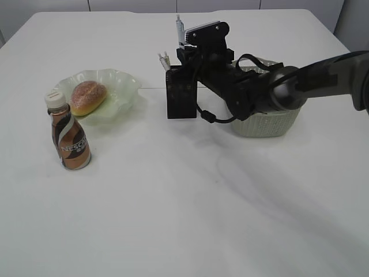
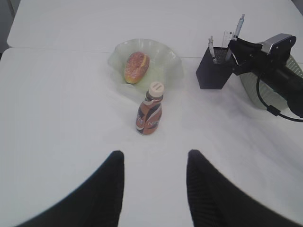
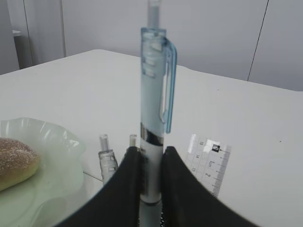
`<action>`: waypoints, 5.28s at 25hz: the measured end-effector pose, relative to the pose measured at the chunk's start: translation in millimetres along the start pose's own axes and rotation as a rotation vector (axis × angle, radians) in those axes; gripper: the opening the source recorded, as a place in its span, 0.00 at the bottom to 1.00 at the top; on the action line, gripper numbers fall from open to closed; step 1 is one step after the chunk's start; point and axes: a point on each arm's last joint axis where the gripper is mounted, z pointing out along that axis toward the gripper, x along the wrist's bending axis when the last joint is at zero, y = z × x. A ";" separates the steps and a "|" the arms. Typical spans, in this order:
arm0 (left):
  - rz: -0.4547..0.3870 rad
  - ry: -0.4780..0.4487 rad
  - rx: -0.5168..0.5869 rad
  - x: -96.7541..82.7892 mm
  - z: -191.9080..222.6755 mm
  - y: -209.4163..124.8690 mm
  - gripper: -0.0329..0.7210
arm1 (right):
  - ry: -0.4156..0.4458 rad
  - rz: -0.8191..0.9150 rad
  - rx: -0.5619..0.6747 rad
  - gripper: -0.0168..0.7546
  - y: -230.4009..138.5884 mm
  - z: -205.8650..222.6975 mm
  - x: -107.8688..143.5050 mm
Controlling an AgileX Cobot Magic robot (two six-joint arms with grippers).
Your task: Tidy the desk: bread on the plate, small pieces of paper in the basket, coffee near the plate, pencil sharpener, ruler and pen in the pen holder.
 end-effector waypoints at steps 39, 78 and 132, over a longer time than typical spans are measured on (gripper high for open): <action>0.000 0.000 0.000 0.0 0.0 0.0 0.45 | 0.006 -0.005 0.252 0.41 -0.8 -6.5 -1.6; 0.171 -0.070 -0.183 6.8 -58.3 -30.5 0.76 | -0.070 0.098 0.453 0.53 303.7 -428.9 -22.3; 0.347 -0.039 -0.010 37.3 45.5 -188.2 0.69 | -0.090 0.049 0.493 0.53 77.2 -553.4 6.6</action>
